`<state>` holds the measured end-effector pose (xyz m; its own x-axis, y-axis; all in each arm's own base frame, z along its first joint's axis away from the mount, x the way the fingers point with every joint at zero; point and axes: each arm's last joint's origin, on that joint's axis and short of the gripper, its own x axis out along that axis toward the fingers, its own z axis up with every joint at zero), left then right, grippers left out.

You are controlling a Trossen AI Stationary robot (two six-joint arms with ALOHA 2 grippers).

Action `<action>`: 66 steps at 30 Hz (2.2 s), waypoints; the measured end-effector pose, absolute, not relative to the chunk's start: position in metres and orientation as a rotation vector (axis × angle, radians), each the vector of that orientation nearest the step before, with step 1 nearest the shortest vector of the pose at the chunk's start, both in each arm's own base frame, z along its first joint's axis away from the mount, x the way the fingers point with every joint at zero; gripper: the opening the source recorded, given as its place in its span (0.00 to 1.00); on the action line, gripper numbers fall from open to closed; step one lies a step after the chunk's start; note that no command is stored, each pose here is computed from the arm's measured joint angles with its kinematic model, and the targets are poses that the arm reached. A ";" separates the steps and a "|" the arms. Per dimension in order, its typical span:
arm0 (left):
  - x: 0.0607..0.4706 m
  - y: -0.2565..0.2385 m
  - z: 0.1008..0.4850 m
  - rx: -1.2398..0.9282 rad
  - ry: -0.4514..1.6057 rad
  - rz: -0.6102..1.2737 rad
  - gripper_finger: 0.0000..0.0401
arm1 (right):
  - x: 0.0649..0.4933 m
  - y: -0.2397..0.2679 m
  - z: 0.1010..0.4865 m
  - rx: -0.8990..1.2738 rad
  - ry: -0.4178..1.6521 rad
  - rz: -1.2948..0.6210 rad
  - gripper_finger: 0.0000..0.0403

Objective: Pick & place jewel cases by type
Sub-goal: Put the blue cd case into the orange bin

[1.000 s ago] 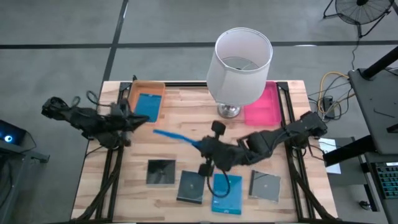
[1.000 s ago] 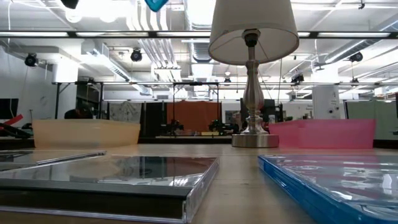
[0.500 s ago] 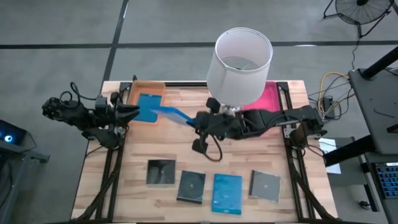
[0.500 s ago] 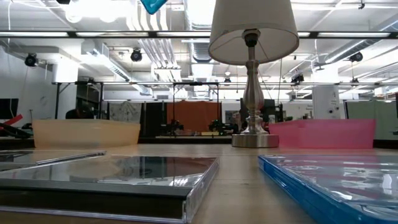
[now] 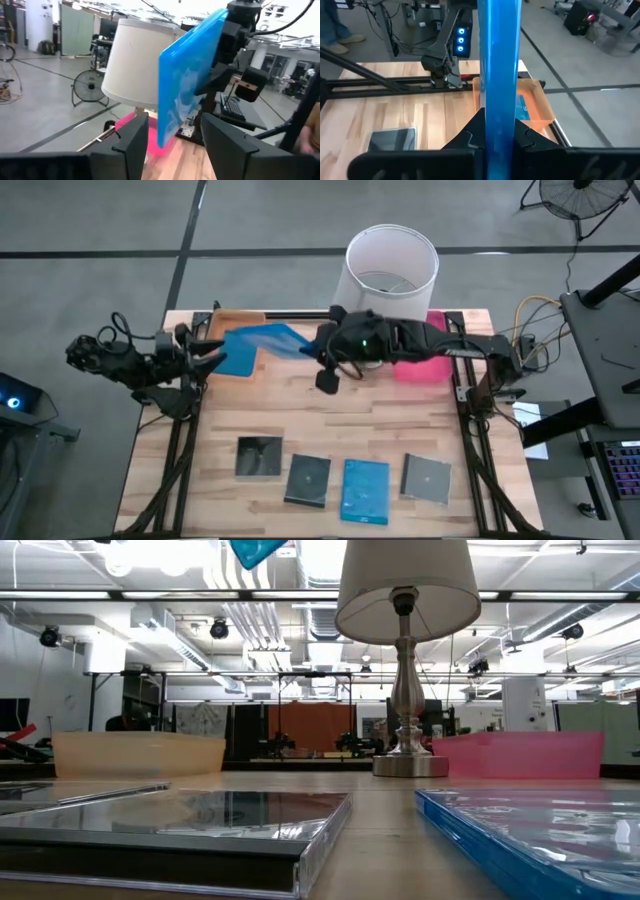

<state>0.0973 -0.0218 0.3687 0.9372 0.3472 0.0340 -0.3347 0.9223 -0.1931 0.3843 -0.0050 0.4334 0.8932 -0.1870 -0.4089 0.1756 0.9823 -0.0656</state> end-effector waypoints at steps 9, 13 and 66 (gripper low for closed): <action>0.110 -0.023 0.378 -0.179 -0.055 0.400 0.41 | 0.382 -0.037 0.444 -0.014 0.345 -0.053 0.04; 0.115 -0.020 0.379 -0.207 -0.055 0.403 0.41 | 0.383 -0.038 0.446 -0.007 0.321 -0.010 0.04; 0.142 -0.020 0.412 -0.114 -0.282 0.180 0.32 | 0.374 -0.029 0.480 0.108 0.145 0.213 0.04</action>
